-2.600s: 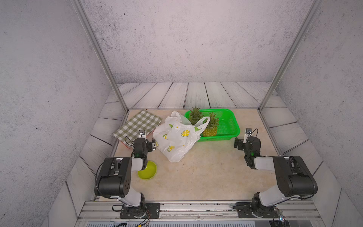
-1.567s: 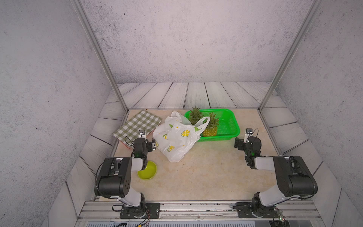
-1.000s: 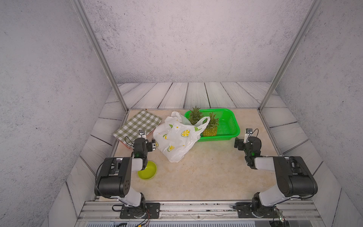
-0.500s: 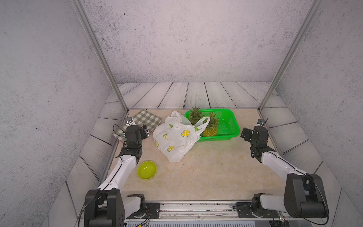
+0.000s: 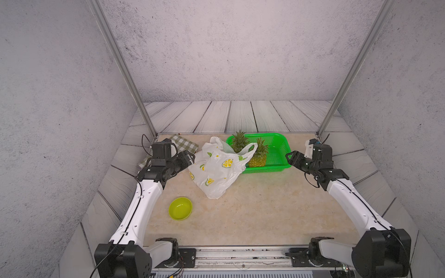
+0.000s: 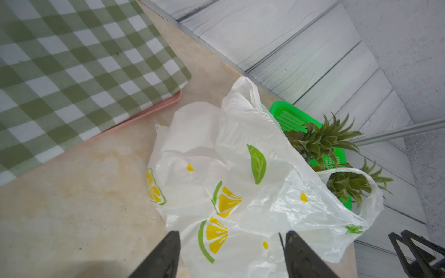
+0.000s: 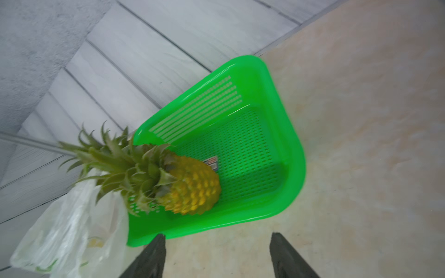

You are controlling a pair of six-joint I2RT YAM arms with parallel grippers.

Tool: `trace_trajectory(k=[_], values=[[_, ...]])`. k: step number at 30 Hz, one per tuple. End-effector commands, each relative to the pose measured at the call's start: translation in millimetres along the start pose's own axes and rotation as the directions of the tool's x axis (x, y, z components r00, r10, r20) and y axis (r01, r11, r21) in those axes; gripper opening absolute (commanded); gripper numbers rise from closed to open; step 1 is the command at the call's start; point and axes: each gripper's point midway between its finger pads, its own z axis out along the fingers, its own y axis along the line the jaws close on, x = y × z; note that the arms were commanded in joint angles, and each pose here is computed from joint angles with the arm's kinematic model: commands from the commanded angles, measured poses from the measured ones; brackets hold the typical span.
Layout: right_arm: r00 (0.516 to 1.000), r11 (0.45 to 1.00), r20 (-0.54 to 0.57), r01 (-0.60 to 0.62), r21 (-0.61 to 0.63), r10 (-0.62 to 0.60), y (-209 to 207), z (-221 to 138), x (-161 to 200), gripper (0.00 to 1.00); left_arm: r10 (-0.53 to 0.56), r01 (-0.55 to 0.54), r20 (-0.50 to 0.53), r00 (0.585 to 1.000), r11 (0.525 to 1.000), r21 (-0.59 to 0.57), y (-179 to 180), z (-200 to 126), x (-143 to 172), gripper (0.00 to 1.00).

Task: Place the pineapple into a plastic bag & tie a knot
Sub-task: Open the plastic bag at the center of the board.

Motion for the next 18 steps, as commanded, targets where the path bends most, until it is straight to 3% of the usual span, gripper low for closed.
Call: trace_trajectory(k=[1,7,18], values=[[0.991,0.984,-0.124,-0.067,-0.165,0.047,56.1,-2.4,25.0,0.74,-0.022,0.025,-0.073,0.997,0.999,0.037,-17.8,-2.7,13.6,0.71],[0.989,0.956,-0.138,-0.088,-0.280,0.051,120.7,5.1,35.8,0.79,-0.042,0.047,-0.068,0.997,0.997,0.067,-29.0,6.7,16.1,0.70],[0.971,0.949,-0.176,-0.203,-0.243,0.163,130.3,62.1,34.2,0.79,-0.037,0.047,-0.082,0.996,0.992,0.118,-40.4,2.7,30.9,0.69]])
